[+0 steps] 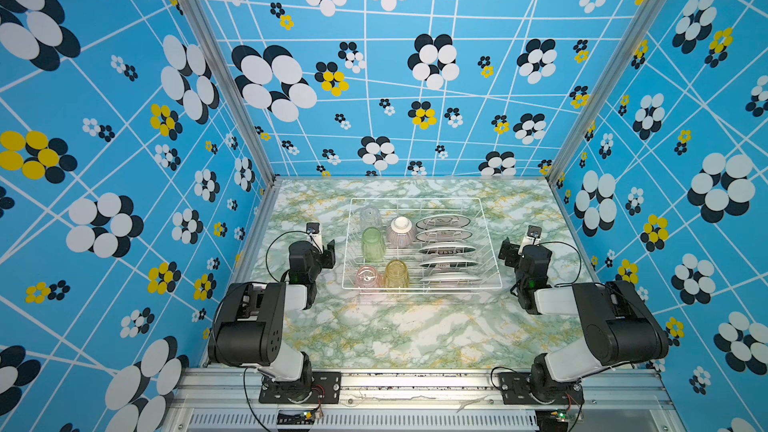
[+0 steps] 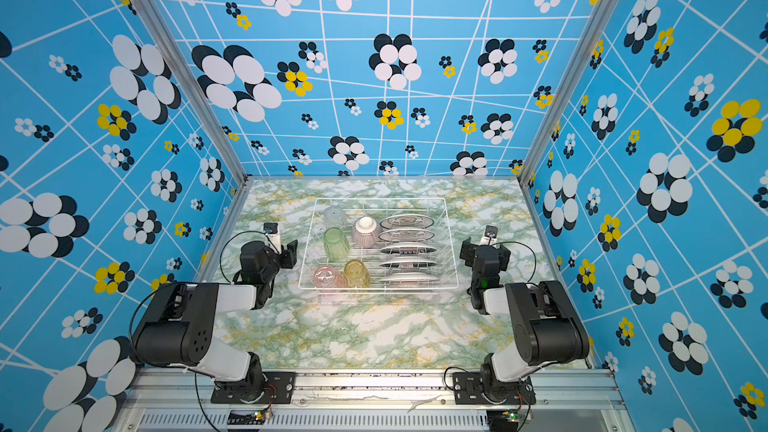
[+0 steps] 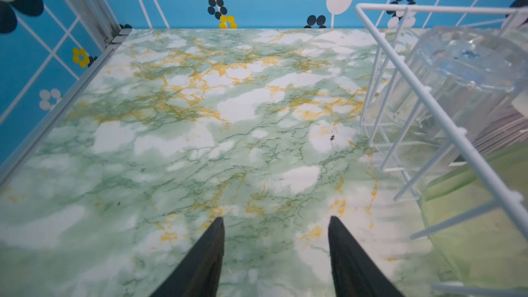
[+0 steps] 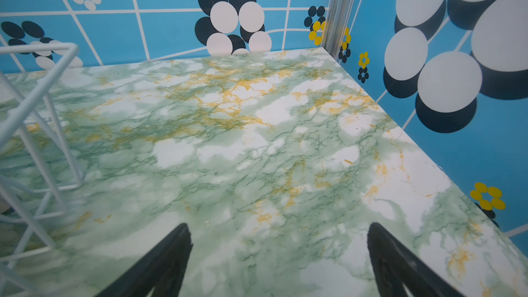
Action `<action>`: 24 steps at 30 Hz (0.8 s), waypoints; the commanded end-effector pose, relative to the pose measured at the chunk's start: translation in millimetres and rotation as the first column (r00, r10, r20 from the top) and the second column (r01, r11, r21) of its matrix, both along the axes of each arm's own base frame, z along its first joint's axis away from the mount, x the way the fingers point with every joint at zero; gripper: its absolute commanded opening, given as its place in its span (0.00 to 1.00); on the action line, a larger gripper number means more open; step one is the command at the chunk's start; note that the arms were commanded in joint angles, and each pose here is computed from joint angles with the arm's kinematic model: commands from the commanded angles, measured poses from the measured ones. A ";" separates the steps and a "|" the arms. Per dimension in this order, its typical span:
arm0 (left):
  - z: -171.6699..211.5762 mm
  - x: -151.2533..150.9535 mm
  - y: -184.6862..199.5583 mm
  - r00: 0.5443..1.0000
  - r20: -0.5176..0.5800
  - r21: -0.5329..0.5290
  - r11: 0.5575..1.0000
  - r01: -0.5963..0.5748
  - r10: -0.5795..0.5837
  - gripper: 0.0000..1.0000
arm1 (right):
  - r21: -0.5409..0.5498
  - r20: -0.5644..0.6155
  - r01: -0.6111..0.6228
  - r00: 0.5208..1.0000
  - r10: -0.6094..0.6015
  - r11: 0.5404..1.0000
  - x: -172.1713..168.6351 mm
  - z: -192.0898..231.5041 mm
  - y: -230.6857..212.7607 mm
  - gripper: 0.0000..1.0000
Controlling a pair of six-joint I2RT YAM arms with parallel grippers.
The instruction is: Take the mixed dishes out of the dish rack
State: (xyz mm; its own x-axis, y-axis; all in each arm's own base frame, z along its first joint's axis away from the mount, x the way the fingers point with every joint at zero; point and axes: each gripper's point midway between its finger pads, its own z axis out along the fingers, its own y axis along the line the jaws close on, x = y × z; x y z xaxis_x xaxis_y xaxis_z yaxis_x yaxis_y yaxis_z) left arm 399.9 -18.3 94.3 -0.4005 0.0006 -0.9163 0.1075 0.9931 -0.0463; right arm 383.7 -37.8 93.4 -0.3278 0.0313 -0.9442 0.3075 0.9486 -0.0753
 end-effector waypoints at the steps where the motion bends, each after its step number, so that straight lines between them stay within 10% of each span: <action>1: 37.1 7.2 -6.8 0.999 -0.038 0.007 1.000 0.027 -0.027 0.40 | 0.003 0.001 0.012 1.000 -0.012 1.000 4.9 19.7 -3.2 0.96; 11: 164.0 -25.8 -120.6 0.971 -0.008 0.112 0.964 0.240 -0.241 0.47 | 0.141 -0.093 -0.097 0.989 0.111 0.985 -19.7 94.6 22.0 0.92; 24: 163.8 -40.6 -303.3 0.667 -0.250 0.267 0.613 0.744 -0.701 0.33 | 0.518 -0.135 -0.363 0.860 0.493 0.775 -47.3 149.4 106.2 0.78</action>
State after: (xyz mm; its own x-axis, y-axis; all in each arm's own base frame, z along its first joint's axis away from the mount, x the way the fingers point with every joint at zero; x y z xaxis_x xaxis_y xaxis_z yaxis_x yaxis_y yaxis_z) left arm 366.1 -307.1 273.0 -0.2526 0.5254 -0.8125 0.7339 0.6512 0.1930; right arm 351.4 47.2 251.9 -0.5206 0.2198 -0.8250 -0.0537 0.9560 0.2885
